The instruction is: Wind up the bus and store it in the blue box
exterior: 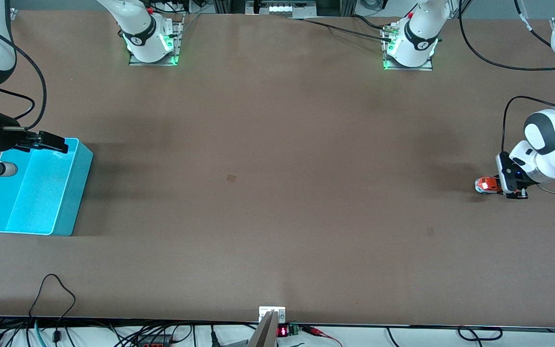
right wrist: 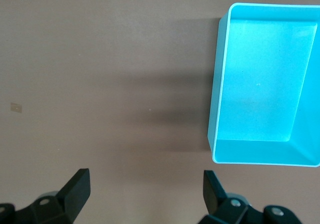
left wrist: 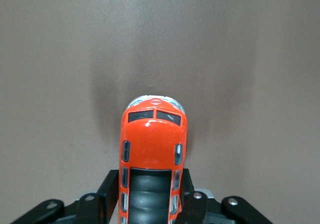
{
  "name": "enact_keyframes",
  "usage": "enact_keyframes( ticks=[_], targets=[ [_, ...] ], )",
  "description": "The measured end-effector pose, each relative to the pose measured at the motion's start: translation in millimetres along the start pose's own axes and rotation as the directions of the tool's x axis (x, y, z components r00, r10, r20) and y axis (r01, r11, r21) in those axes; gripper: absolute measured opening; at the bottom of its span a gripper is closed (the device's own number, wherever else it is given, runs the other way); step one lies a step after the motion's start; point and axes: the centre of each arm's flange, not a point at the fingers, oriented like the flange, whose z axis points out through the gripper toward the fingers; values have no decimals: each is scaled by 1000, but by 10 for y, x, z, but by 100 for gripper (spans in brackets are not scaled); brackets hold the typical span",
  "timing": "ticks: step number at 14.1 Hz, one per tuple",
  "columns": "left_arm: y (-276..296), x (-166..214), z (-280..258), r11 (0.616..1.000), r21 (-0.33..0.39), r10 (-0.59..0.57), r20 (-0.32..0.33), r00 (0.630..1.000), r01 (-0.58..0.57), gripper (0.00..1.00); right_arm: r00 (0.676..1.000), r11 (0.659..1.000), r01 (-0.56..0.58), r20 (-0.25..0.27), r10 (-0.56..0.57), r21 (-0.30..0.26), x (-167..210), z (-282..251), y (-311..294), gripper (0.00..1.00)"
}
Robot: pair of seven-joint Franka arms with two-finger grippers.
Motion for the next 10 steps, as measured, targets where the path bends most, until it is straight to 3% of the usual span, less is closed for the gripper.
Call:
enact_keyframes(
  ticks=[3, 5, 10],
  targets=[
    [56, -8, 358, 999, -48, -6, -20, 1000, 5, 86, 1000, 1000, 1, 3, -1, 0, 9, 20, -2, 100],
    [44, -19, 305, 998, -69, -8, -24, 1000, 6, 100, 1000, 1000, 1, 3, -1, 0, 9, 20, -2, 100],
    [-5, 136, 15, 993, -121, -4, -35, 999, -1, 100, 1000, 1000, 1, 4, -1, 0, 10, 22, -1, 100]
  ],
)
